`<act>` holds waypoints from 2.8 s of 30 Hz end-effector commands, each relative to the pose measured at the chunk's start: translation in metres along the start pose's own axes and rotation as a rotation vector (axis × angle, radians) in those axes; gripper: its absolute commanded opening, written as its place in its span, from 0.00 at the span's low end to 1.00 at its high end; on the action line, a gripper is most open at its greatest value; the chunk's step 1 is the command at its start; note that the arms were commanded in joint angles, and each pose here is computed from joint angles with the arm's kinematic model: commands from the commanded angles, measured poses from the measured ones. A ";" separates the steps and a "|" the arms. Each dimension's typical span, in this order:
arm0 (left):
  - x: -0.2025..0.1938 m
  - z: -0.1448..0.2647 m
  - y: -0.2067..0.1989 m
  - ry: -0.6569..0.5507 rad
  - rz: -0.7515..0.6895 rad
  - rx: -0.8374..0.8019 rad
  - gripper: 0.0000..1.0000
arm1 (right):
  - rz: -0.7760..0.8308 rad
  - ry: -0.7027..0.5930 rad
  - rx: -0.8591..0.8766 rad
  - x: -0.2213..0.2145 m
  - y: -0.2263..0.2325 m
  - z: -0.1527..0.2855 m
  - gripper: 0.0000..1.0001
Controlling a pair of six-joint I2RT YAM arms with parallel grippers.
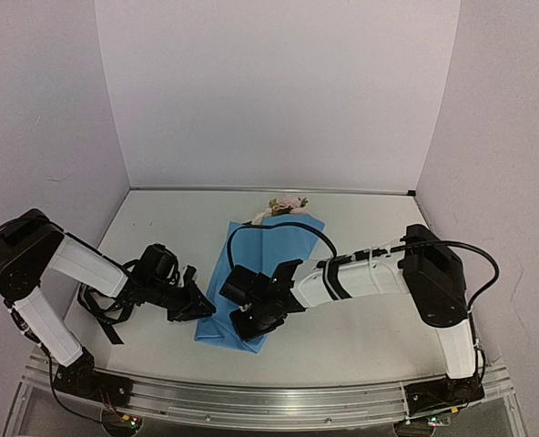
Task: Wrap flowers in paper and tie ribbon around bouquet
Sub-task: Press the fold line on the folded wrapping paper.
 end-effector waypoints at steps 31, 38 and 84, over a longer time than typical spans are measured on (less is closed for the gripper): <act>-0.008 -0.024 -0.013 0.063 -0.105 -0.096 0.07 | 0.014 0.095 -0.084 -0.019 -0.015 -0.004 0.32; -0.013 -0.027 0.000 0.066 -0.062 -0.038 0.02 | -0.072 -0.040 -0.051 0.012 -0.032 0.049 0.41; -0.008 -0.027 -0.030 0.070 -0.155 -0.108 0.20 | -0.398 0.071 0.414 0.003 -0.084 -0.014 0.22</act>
Point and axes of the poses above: each gripper's point midway between its finger pads, its own z axis back along the fingers, its own y axis along the line the jaws close on, x = y × z, the point moved 9 cm from there along z, back along the fingers, and after that the axes turned 7 degrees about -z, right-handed, at the moved point
